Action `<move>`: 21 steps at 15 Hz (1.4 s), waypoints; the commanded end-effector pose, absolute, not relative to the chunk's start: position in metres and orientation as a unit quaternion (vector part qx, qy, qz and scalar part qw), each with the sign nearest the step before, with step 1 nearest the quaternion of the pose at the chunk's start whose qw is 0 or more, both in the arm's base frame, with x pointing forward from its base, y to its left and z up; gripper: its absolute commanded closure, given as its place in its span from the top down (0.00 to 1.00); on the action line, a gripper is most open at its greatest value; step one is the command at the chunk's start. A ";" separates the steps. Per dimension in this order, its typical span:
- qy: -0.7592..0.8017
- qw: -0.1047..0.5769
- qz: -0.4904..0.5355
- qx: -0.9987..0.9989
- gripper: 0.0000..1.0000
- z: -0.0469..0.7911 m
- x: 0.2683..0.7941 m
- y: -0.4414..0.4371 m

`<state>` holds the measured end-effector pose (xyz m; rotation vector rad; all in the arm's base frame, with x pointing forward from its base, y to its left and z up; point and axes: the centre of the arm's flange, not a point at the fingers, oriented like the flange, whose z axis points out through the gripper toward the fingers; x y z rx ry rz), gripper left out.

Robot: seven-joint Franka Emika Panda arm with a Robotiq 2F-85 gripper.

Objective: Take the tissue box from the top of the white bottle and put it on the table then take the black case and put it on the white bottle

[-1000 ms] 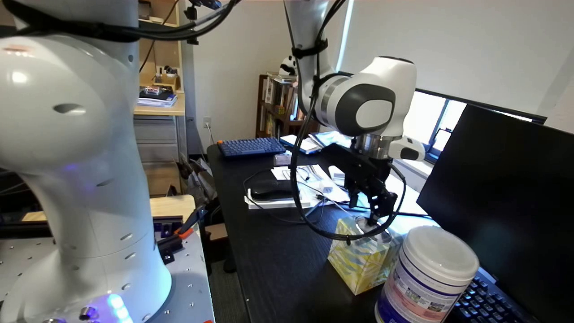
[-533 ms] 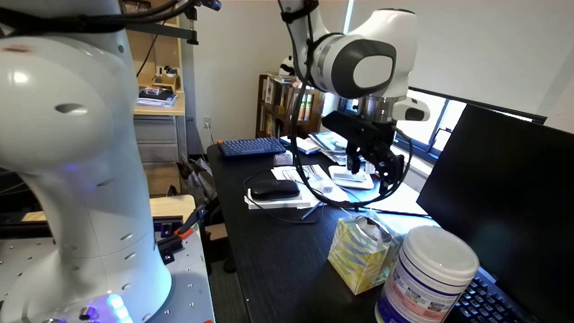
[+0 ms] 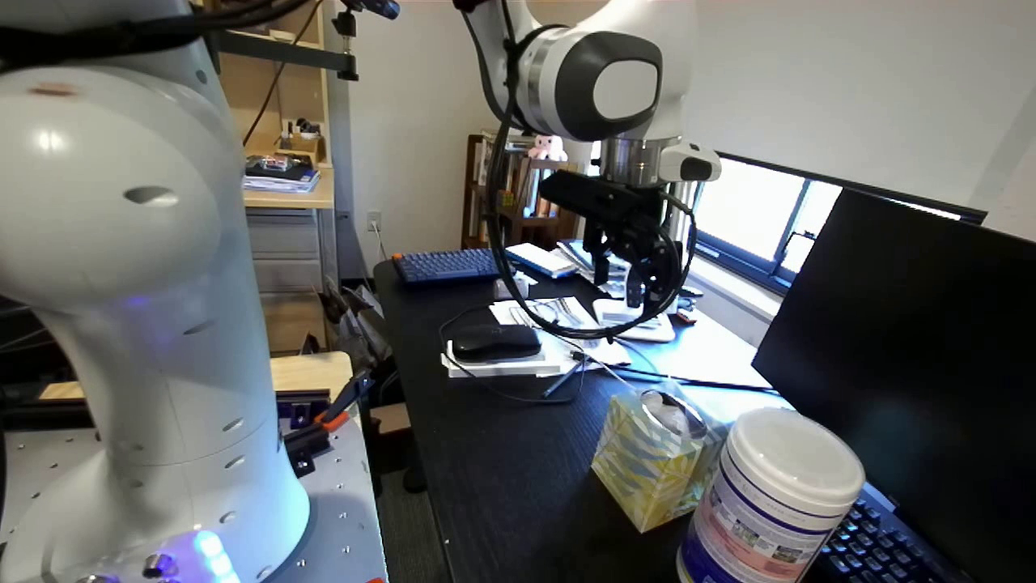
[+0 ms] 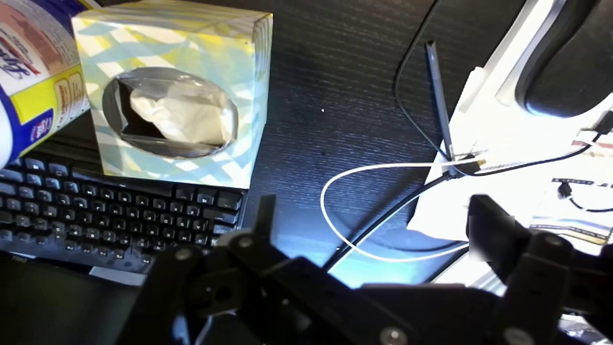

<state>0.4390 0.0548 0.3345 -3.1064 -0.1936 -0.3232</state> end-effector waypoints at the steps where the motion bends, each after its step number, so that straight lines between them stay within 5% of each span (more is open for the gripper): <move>1: -0.062 0.006 -0.103 -0.993 1.00 0.334 0.439 0.055; 21: -0.078 0.040 -0.084 -0.993 1.00 0.193 0.450 0.206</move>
